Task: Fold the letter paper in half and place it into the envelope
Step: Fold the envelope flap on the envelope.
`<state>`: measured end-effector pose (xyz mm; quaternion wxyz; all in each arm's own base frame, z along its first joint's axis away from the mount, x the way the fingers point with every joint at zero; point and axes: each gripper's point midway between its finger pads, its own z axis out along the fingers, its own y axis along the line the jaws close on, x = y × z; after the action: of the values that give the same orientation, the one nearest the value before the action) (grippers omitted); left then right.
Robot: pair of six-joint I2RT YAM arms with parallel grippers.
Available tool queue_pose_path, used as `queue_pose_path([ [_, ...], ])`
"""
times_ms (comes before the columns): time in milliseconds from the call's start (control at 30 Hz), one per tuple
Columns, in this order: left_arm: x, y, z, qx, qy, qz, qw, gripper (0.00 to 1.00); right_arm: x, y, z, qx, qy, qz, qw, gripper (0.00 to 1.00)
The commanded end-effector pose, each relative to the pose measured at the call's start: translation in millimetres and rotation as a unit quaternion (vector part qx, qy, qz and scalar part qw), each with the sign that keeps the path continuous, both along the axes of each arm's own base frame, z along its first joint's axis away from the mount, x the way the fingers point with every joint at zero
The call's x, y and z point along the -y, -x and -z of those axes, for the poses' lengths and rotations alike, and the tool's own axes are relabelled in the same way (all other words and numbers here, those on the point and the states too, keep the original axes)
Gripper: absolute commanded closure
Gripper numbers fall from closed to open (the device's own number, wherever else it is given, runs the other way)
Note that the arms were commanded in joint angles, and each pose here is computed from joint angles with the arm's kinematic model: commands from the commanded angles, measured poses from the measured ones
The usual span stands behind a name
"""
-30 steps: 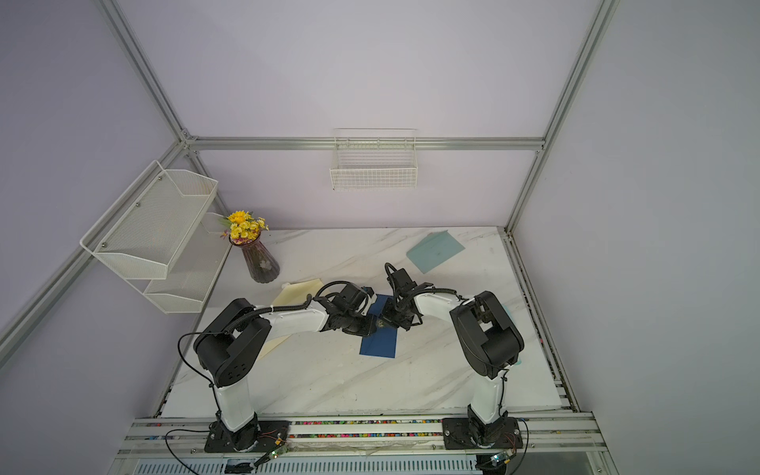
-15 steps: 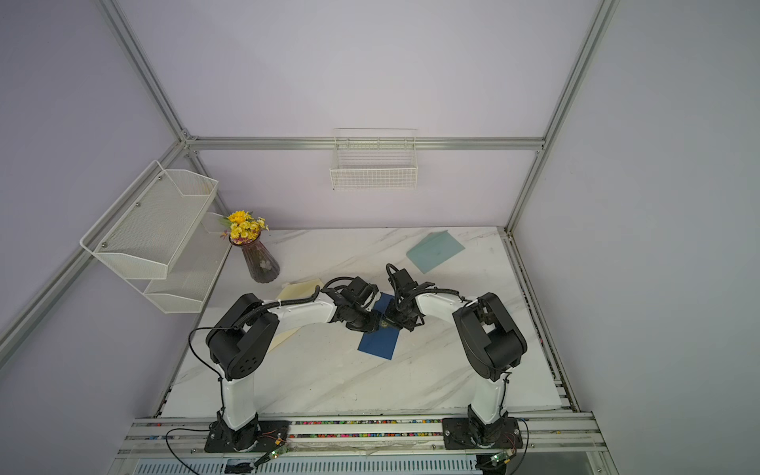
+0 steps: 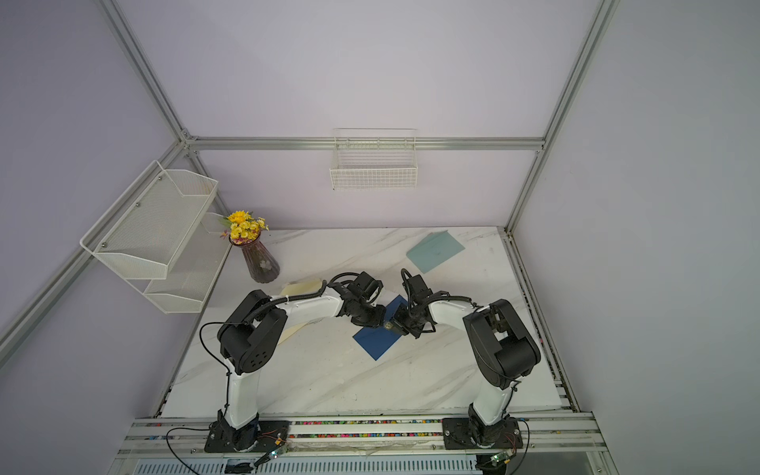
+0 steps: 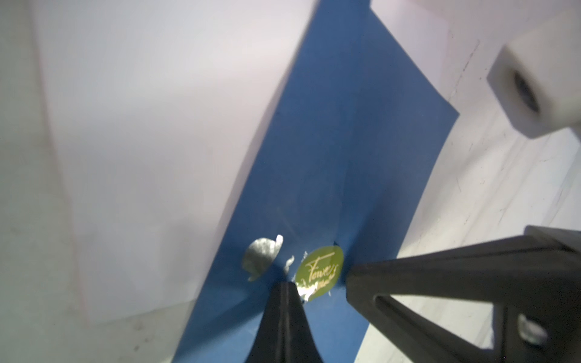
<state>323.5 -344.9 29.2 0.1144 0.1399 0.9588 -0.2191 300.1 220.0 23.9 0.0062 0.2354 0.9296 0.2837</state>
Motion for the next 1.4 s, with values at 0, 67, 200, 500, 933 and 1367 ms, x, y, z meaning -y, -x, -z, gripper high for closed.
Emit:
queue_pose_path([
  [0,-8,8,22,-0.019,-0.032,-0.001,0.999,1.0,-2,11,2,-0.021,-0.014,-0.001,1.0,1.0],
  [67,-11,10,27,-0.024,-0.039,-0.001,0.999,1.0,-6,8,-6,-0.014,-0.022,-0.003,1.0,1.0],
  [200,-13,16,35,-0.03,-0.048,0.002,0.998,1.0,-7,4,-9,-0.009,-0.025,-0.007,1.0,1.0],
  [500,-21,23,42,-0.036,-0.062,0.006,0.997,1.0,-8,-9,-5,-0.009,-0.037,-0.003,0.999,1.0],
  [933,-25,26,39,-0.032,-0.067,0.019,0.997,1.0,-24,-33,15,-0.018,-0.062,-0.002,0.998,1.0],
  [1367,-28,28,42,-0.031,-0.074,0.022,0.997,1.0,33,-7,34,-0.053,0.093,0.008,0.994,1.0],
])
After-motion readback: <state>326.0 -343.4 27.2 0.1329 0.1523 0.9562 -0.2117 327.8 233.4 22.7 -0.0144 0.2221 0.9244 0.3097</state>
